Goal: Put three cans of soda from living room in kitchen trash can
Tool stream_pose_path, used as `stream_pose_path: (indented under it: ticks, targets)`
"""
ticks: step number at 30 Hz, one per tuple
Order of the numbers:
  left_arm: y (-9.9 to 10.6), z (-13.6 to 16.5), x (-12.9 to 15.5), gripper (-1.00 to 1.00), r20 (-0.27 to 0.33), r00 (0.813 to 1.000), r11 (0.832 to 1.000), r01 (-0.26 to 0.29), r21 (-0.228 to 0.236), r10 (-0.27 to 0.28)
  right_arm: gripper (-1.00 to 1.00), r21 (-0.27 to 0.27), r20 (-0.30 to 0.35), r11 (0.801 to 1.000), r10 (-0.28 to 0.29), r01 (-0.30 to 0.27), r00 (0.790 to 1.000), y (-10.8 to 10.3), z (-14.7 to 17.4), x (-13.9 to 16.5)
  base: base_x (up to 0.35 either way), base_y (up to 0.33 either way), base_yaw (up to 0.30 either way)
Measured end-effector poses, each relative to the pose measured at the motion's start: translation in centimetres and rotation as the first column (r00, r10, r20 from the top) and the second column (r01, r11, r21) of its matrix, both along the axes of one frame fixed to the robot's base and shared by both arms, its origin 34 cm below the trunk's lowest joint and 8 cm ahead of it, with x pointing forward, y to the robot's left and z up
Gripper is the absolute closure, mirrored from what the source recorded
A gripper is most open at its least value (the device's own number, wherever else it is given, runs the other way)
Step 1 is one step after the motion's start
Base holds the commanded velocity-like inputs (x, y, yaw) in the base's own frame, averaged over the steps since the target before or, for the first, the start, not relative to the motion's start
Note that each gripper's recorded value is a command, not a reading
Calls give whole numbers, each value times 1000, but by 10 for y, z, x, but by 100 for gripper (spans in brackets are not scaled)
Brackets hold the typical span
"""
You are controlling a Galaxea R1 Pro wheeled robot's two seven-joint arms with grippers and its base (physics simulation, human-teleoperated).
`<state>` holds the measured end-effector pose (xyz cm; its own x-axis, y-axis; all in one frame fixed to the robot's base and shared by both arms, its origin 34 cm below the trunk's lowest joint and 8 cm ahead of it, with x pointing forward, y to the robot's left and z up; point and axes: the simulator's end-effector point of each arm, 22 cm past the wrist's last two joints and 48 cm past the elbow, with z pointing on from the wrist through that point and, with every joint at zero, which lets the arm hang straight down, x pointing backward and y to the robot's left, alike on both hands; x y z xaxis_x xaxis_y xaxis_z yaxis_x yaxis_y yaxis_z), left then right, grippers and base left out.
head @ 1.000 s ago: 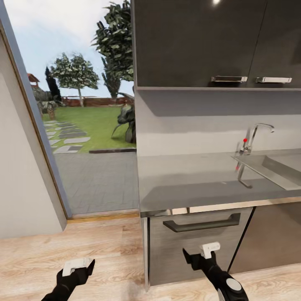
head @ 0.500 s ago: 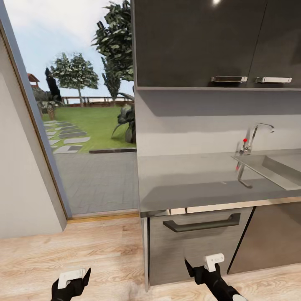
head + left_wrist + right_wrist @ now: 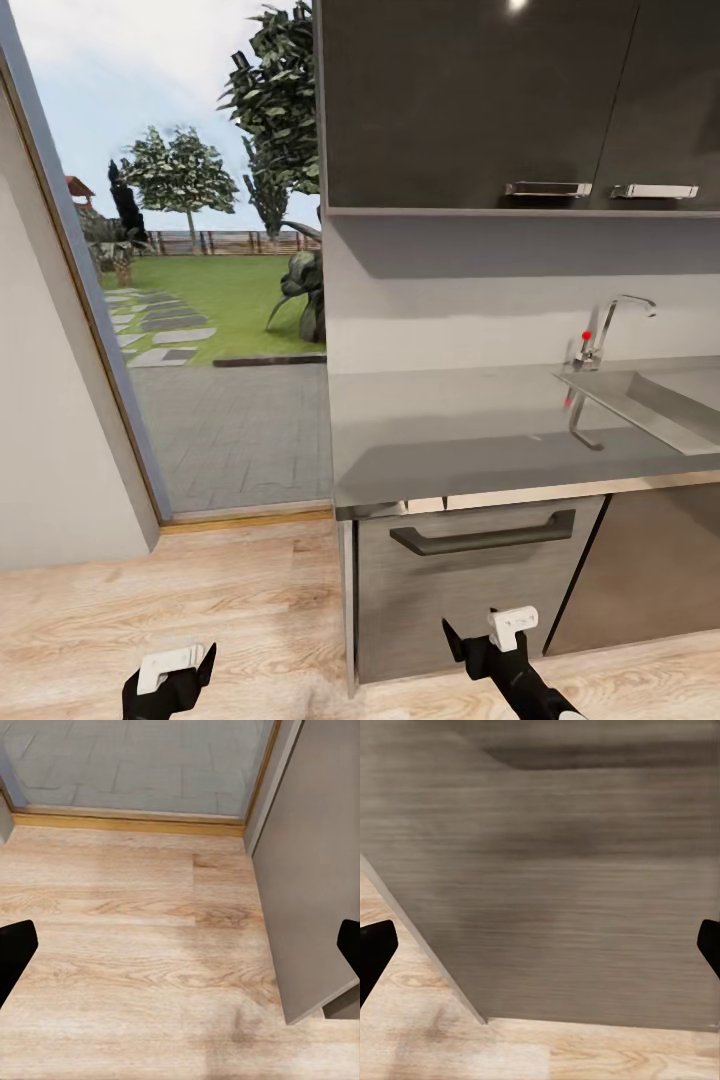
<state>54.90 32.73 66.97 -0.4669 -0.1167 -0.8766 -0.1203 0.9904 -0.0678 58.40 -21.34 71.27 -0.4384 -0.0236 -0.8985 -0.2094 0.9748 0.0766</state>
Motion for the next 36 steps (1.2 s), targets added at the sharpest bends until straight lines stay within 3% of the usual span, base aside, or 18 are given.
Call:
stream_pose_path:
  ticks: [8,16,26,36]
  targets:
    - [0,-1,0,-100,-2,1000,1000,3,6,-3,-100,0,-2,1000,-3,3,1000,0,-1,-1,0,0,-23]
    - [0,0,0,-100,1,1000,1000,3,6,-3,-100,2,-1,1000,-5,5,1000,-1,-1,-1,-39,0,-205]
    - [0,0,0,-100,1,1000,1000,4,7,-4,-100,7,6,1000,-21,21,1000,-9,2,1,-250,12,-238]
    - [0,2,0,-100,5,1000,1000,4,7,-4,-100,13,10,998,-60,60,998,-26,5,2,-244,170,-242]
